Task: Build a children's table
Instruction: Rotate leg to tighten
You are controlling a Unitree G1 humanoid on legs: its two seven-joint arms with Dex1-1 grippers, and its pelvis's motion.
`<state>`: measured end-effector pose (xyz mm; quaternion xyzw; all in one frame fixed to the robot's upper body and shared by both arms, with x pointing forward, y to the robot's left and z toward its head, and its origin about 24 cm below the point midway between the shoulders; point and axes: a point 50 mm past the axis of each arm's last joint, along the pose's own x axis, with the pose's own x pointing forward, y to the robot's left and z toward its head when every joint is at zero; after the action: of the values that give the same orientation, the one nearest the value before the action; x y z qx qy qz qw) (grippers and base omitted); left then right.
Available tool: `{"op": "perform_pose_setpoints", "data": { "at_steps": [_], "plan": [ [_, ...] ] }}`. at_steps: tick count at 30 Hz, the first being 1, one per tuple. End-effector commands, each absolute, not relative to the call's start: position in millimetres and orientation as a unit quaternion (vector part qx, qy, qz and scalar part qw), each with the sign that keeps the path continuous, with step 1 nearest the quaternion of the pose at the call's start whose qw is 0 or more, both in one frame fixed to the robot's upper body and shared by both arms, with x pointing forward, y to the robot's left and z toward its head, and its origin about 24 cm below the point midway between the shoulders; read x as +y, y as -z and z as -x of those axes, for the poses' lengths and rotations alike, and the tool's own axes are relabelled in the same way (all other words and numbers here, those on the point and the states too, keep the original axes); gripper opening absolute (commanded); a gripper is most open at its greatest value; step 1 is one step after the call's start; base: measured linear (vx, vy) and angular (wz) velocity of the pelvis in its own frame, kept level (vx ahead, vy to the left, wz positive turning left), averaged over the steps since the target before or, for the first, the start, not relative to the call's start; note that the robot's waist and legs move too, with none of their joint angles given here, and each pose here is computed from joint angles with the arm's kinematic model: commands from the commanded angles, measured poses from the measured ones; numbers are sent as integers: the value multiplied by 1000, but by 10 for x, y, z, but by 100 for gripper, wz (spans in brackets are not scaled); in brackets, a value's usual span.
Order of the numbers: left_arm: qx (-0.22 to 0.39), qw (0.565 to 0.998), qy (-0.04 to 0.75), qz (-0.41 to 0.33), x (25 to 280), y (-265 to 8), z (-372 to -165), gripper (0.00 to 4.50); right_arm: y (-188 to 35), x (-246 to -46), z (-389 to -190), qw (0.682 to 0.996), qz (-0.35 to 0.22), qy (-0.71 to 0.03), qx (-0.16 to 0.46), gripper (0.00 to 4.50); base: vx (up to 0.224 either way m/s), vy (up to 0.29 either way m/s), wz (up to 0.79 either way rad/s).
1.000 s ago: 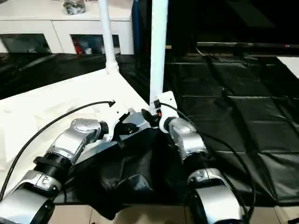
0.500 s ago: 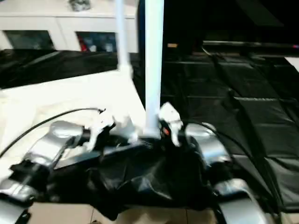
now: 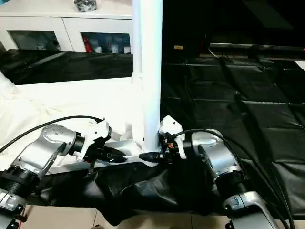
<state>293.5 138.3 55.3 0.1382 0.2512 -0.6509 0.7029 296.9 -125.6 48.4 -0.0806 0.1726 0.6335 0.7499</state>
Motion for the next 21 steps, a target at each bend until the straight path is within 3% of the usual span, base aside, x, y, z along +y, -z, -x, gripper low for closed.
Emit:
{"op": "perform_pose_setpoints", "data": {
  "at_steps": [1,2,4,7,12,16,17,21],
  "plan": [
    [218,696,673,-124,1144,-603,-2925,0,-478,-1102,-2962,750,61,-636,169,271,0,0,0],
    [216,704,665,-122,1129,-603,-2945,0,-466,-1089,-2984,761,56,-623,171,271,0,0,0],
    [208,750,616,-120,1048,-602,-3074,0,-378,-1048,-3137,825,58,-534,178,271,0,0,0],
    [204,794,560,-121,949,-597,-3213,0,-292,-1006,-3261,873,46,-447,189,270,0,0,0],
    [199,844,486,-108,724,-607,-3367,0,-200,-873,-3402,927,0,-310,213,269,0,0,0],
    [201,847,479,-108,645,-594,-3375,0,-190,-747,-3419,929,13,-305,211,269,0,0,0],
    [202,844,485,-107,628,-590,-3363,0,-208,-693,-3409,924,17,-325,202,325,0,0,0],
    [203,831,506,-107,638,-574,-3324,0,-260,-654,-3410,911,-18,-361,197,360,0,0,0]
  ]
}}
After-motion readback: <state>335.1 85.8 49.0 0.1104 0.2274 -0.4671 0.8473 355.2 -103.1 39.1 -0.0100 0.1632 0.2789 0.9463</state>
